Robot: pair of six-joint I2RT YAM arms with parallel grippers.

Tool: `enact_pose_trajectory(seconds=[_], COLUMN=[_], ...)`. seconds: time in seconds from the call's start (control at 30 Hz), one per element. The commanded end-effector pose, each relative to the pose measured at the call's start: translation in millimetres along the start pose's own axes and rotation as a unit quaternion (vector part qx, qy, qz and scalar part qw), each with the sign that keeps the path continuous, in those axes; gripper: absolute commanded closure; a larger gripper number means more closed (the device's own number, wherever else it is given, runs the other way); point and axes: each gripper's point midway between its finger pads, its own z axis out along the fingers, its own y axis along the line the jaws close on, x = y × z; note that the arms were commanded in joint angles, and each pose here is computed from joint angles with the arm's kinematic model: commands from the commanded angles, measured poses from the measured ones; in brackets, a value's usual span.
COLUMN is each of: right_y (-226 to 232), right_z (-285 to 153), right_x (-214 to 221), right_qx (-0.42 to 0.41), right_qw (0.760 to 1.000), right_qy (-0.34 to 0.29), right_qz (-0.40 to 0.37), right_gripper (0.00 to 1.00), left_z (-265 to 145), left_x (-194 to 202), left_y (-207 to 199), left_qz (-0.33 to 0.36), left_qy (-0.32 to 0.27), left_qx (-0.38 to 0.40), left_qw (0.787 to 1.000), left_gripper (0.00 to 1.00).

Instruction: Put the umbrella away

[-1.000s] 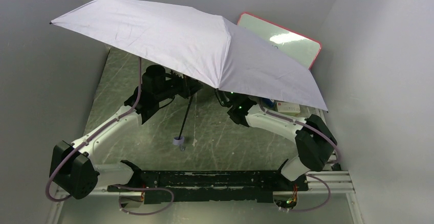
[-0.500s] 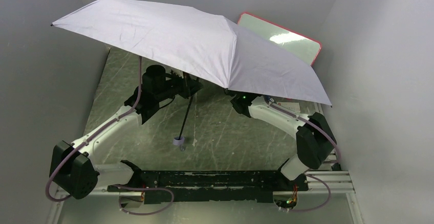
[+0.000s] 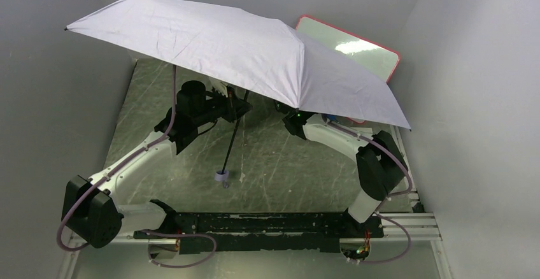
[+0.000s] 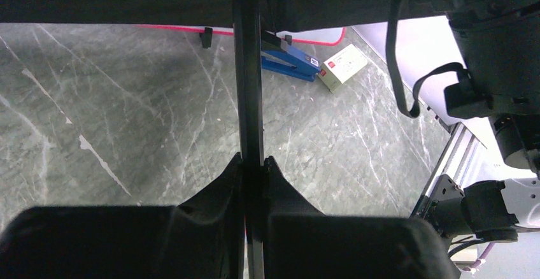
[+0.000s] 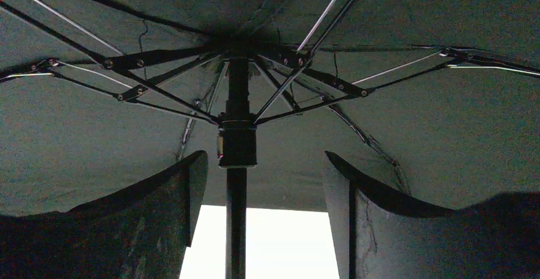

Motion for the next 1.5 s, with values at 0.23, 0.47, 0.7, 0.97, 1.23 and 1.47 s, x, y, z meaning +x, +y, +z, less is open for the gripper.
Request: enact_pose_trajectory(seconds=[0.23,0.47,0.7,0.97,1.23,1.47], right_y=[13.2,12.1,8.1,2.4,-11.3,-10.6], right_z=[20.5,26.5,31.6,35.7,15.0,-32.7], right_x=[-26.1,-24.6,-20.9,-16.8,7.3,53.7], right_qx=[-0.012,-0.009,-0.008,-0.003,-0.004,-0.011], right_qw=[0.997,0.997,0.998,0.998,1.000,0.997], right_qy=[-0.061,-0.061,-0.053,-0.044,0.001,0.074], right_qz=[0.041,0.044,0.046,0.036,0.026,0.020], right_gripper=[0.32,0.43,0.46,0.92,1.00,1.00], left_z=[-4.5,-5.0,-4.8,-4.3,-2.9,-1.8], left_x=[-41.7,-42.0,-41.6,-40.6,-38.7,-38.3], left_y=[-15.3,-15.0,-15.1,-14.7,-12.6,-10.2], left_qz=[0.045,0.046,0.046,0.046,0.045,0.045], left_qy=[-0.062,-0.063,-0.062,-0.061,-0.058,-0.056], left_qx=[0.023,0.022,0.023,0.022,0.019,0.013], left_qw=[0.997,0.997,0.997,0.997,0.997,0.997], left_gripper=[0.95,0.95,0.95,0.95,0.95,0.95])
